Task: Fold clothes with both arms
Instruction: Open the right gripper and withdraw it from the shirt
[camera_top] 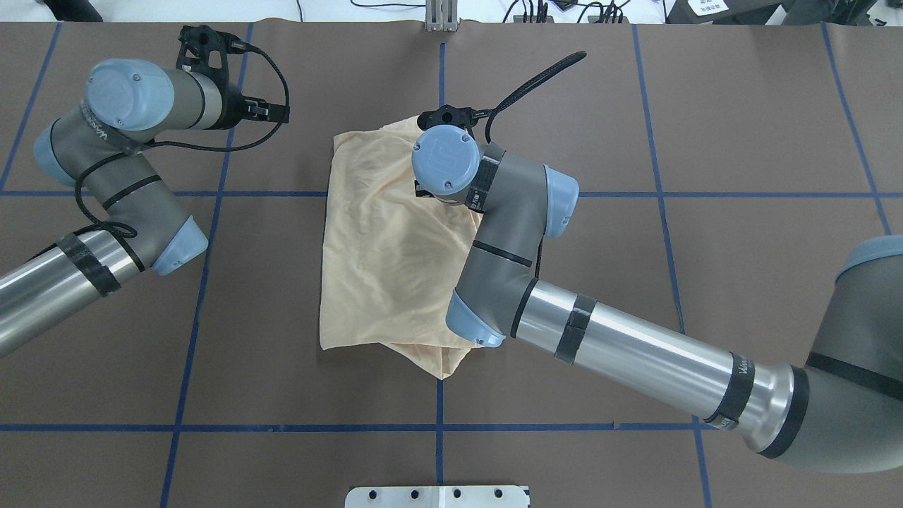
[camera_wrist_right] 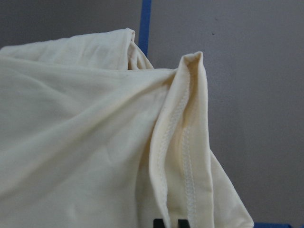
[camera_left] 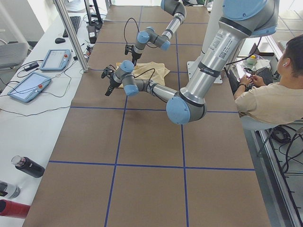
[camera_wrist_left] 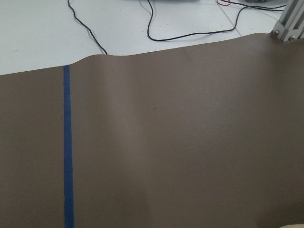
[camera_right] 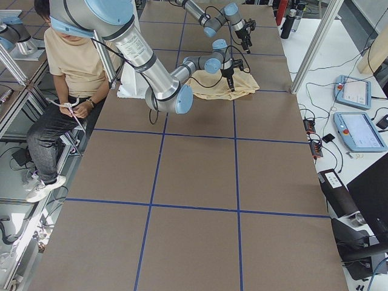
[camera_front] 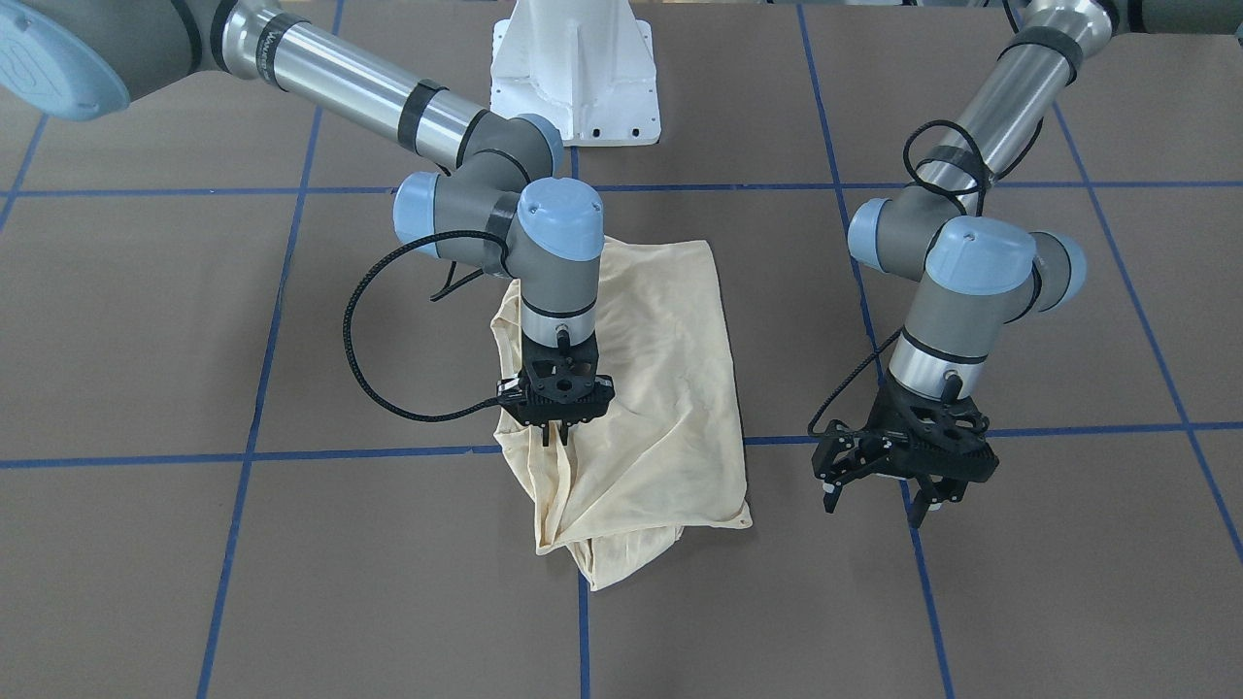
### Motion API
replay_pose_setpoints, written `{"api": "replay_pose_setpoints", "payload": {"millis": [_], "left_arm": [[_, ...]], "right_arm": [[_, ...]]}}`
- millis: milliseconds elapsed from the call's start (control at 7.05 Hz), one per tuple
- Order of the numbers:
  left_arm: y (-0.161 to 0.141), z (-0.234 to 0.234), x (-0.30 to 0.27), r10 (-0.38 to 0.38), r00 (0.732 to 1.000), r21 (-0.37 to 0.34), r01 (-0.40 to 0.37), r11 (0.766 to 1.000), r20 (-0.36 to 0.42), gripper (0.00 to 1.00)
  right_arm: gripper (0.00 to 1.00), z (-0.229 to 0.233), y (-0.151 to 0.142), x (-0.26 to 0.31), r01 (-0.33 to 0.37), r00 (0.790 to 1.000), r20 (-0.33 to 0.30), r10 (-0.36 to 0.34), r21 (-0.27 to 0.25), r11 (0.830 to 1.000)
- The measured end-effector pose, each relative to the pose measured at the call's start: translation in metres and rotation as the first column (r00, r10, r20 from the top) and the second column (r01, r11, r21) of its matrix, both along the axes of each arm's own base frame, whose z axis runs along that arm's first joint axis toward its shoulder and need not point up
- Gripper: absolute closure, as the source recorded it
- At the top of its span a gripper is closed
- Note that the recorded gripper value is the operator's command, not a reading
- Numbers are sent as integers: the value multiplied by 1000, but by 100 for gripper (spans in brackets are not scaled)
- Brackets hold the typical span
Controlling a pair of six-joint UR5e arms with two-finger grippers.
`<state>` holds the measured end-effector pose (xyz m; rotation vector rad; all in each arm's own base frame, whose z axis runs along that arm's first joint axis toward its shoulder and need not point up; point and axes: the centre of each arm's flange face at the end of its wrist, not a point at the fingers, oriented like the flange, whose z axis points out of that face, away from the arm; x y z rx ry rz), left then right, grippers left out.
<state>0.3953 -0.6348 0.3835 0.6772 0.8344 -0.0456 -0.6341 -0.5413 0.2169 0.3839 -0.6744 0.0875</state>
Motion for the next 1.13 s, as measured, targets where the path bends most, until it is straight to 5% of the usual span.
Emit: {"api": "replay_pose_setpoints", "payload": {"millis": [567,709,1134], "left_arm": [[0,0,0,0,1000,1,0,1000,0,0],[0,0,0,0,1000,0,0,1000,-1,0],[0,-3,0,0,1000,3,0,1000,-4,0]], "right_arm": [[100,21,4,15,14,1000,-9,-14,13,1000],[1,37,8,27,22,1000,-16,-22,18,1000],[0,49,8,42,26,1000,-12,-26,21,999]]}}
